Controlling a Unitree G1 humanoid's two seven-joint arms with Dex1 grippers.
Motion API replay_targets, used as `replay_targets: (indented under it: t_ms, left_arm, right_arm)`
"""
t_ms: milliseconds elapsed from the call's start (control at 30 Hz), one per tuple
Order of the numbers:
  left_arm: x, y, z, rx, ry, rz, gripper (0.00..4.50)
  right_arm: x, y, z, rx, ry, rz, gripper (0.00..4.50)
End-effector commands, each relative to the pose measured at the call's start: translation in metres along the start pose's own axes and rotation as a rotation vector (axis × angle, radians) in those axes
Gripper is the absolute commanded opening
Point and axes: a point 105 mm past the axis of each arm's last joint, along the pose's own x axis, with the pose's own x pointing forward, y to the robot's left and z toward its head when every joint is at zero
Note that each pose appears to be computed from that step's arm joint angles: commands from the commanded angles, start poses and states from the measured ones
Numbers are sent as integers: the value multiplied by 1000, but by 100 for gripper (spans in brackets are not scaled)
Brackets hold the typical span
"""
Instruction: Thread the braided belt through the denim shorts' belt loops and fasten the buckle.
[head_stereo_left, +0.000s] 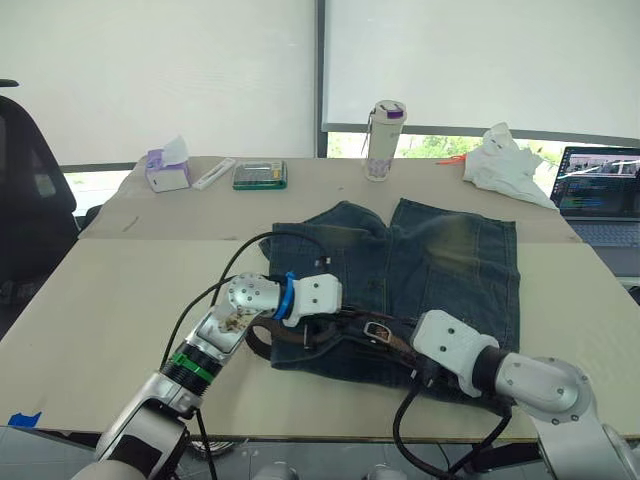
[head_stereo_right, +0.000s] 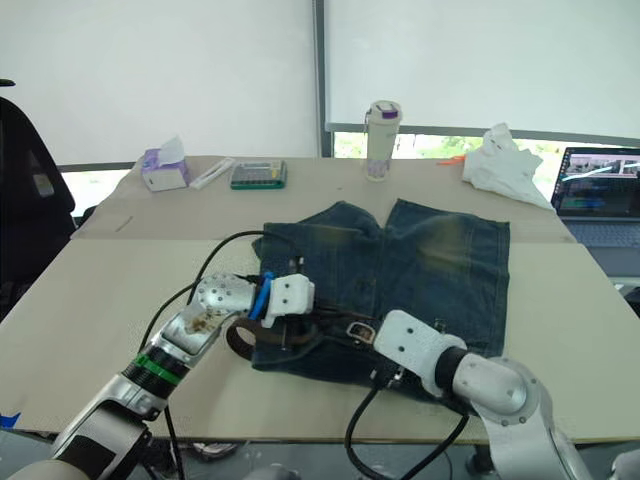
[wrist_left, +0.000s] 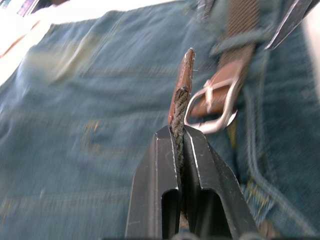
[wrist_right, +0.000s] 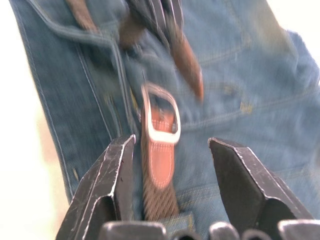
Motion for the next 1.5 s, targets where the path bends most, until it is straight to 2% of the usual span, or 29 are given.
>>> replay_targets:
  t_ms: [33,200,367,567,667,833,1033,1500]
  left_arm:
    - [-6,-2,-6,14,11,42,0]
    - [-9,-14,-16,17,29,53,0]
    - [-14,-13,-20,-25,40,94,0]
    - [-15,-15,-26,-26,57,111,0]
    - [-14,-15,-27,-42,60,119,0]
    - [-11,-11,-28,-72,63,137,0]
    - [-8,-12,-24,-83,48,133,0]
    - [4,-20,-8,-25,8,106,0]
  right_arm:
    - [13,-1,-2,-11,14,-54,245]
    - [26,-2,-6,2,31,-78,245]
    - [28,5,-8,-11,40,-51,245]
    - [28,-3,-8,4,38,-98,245]
    - [26,-1,-13,17,50,-96,171]
    - [15,-5,-23,46,91,-144,2]
    - [0,-2,-31,123,101,-176,2]
    - [14,9,-11,345,-16,-169,2]
